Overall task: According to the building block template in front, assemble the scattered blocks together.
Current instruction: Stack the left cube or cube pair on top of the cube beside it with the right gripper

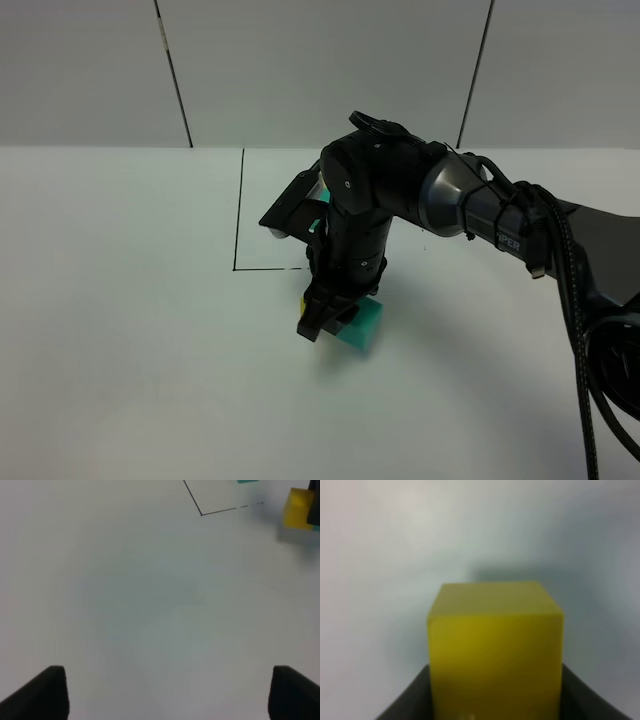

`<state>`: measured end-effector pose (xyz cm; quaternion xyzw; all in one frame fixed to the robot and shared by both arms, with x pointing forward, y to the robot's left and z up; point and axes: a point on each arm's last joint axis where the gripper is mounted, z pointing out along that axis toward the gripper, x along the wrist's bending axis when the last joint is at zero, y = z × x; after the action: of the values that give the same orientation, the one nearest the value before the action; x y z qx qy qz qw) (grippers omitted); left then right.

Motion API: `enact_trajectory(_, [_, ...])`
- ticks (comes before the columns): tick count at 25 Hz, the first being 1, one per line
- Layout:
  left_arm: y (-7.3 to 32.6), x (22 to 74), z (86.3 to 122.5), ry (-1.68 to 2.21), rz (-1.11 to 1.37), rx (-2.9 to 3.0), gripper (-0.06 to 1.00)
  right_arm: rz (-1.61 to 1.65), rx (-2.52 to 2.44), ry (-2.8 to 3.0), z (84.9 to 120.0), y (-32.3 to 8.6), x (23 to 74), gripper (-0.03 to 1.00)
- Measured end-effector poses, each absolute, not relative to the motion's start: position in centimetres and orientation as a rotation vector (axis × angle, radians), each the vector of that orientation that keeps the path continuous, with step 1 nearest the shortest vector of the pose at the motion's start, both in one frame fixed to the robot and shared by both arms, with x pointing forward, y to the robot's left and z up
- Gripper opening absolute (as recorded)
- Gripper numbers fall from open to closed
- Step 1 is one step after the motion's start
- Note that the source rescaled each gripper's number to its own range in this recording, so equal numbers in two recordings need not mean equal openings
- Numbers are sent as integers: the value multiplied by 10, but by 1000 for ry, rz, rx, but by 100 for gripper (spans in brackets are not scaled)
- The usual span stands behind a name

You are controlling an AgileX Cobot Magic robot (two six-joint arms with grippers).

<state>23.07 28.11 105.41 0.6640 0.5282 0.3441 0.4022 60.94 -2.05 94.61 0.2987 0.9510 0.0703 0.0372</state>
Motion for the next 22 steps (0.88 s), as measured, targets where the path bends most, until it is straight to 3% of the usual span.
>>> enact_trajectory(8, [281, 231, 1054, 1335, 870, 1678, 79, 238, 1756, 2561, 947, -21, 609, 2])
enact_trajectory(16, [281, 231, 1054, 1335, 870, 1678, 79, 319, 2003, 2364, 948, -18, 613, 2])
enact_trajectory(22, [281, 231, 1054, 1335, 870, 1678, 79, 278, 2087, 2308, 920, -15, 617, 2])
